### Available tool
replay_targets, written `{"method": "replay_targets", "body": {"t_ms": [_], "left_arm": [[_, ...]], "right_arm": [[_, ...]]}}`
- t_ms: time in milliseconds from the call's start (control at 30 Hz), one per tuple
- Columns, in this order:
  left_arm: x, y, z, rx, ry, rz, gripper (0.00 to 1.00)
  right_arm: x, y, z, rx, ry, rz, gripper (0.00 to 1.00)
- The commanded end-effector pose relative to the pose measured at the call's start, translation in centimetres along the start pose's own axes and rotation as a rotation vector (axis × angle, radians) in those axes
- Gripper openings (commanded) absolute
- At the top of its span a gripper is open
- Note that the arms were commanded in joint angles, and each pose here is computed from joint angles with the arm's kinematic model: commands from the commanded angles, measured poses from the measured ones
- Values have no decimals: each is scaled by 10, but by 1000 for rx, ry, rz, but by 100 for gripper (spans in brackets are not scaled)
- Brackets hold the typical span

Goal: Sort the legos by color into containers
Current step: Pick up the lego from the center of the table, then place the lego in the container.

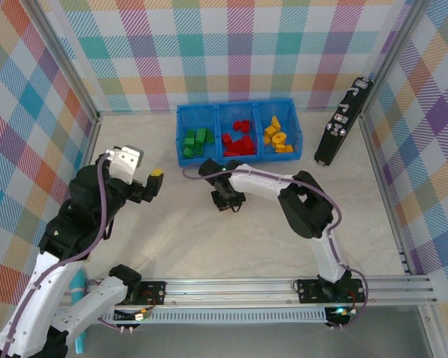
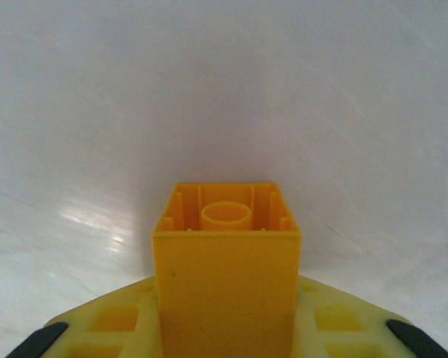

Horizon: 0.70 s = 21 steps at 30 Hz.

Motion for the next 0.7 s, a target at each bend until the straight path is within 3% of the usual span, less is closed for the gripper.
{"method": "replay_targets", "body": {"t_ms": [0,267,500,667], "left_arm": [[-5,1,0,5,6,23,100],[-6,-9,18,48,20,28,100],[-11,-16,25,78,-41,24,100],[-13,-16,33,94,1,17,100]], "right_arm": [[1,-40,-16,69,-27,27,27],[-12,-124,-42,191,-101,86,27],[-80,-166,-77,183,-293,127,27],[-123,-178,-86,177,-375,134,27]]}}
Point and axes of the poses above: each hand's point on the last joint's axis, 136 mm out from that joint toward the fingers, its own z axis out along the fingers, its own y axis along the line the jaws close on, x = y × z, the point moved 2 cm from there along -z, back along the fingers, and after that the axes turned 13 degrees about z, right-handed, at the moved point
